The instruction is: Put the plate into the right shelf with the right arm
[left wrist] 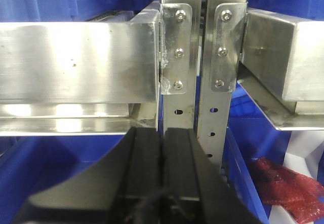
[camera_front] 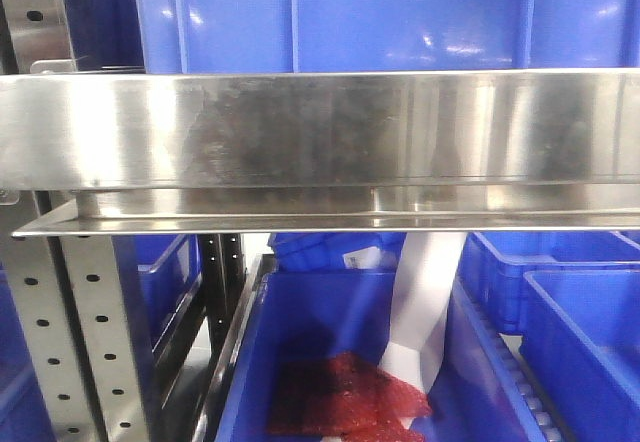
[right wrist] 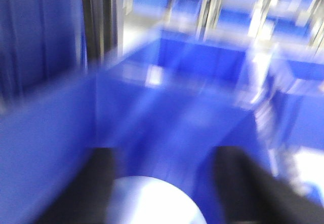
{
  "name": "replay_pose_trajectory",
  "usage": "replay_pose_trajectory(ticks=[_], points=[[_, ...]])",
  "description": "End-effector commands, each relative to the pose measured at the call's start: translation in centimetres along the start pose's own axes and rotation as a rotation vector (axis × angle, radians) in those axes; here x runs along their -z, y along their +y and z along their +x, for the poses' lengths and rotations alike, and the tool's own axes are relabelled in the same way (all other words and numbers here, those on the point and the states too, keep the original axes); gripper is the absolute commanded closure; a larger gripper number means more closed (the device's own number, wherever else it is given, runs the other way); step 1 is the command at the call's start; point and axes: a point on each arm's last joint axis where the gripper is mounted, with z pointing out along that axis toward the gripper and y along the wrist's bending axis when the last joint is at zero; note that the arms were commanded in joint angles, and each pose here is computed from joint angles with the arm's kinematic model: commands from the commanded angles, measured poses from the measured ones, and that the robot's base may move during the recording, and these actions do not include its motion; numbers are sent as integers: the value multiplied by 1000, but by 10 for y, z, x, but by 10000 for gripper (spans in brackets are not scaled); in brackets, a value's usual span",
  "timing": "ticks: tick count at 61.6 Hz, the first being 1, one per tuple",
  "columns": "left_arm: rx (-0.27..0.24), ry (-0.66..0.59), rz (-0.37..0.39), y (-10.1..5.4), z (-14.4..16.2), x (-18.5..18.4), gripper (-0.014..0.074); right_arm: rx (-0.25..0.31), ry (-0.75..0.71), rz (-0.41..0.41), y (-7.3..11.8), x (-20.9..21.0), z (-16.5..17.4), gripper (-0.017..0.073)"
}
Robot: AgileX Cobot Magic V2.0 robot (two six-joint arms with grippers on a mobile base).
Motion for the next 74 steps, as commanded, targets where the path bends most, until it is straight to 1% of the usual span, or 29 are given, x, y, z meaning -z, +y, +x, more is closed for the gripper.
replay_pose_trajectory(ticks=[1,7,11,15,20,28,42,54,74], points=[[10,-82,-18,2,-5,0,641,0,-151,7,-7,52,-38,361],[10,-82,-18,2,-5,0,641,-4,-153,15,-11,80,-36,473],[10,-82,-18,2,-5,0,641,-2,-149,13,-13,96,-26,512],[10,-82,-18,2,-5,0,641,0,-158,7,-14,115,-14,530],[10,-82,-18,2,-5,0,641,4,-154,-2,-16,132,6,529],[10,-82,-18,2,-5,0,641,13,-149,-23,-17,158,50,529],[10,-82,-18,2,-5,0,641,15,-206,-45,-20,202,103,529],[10,-82,-18,2,-5,0,641,12,-230,-41,-22,224,125,529],[10,-82,-18,2,-5,0,641,11,-229,-37,-23,228,128,529]])
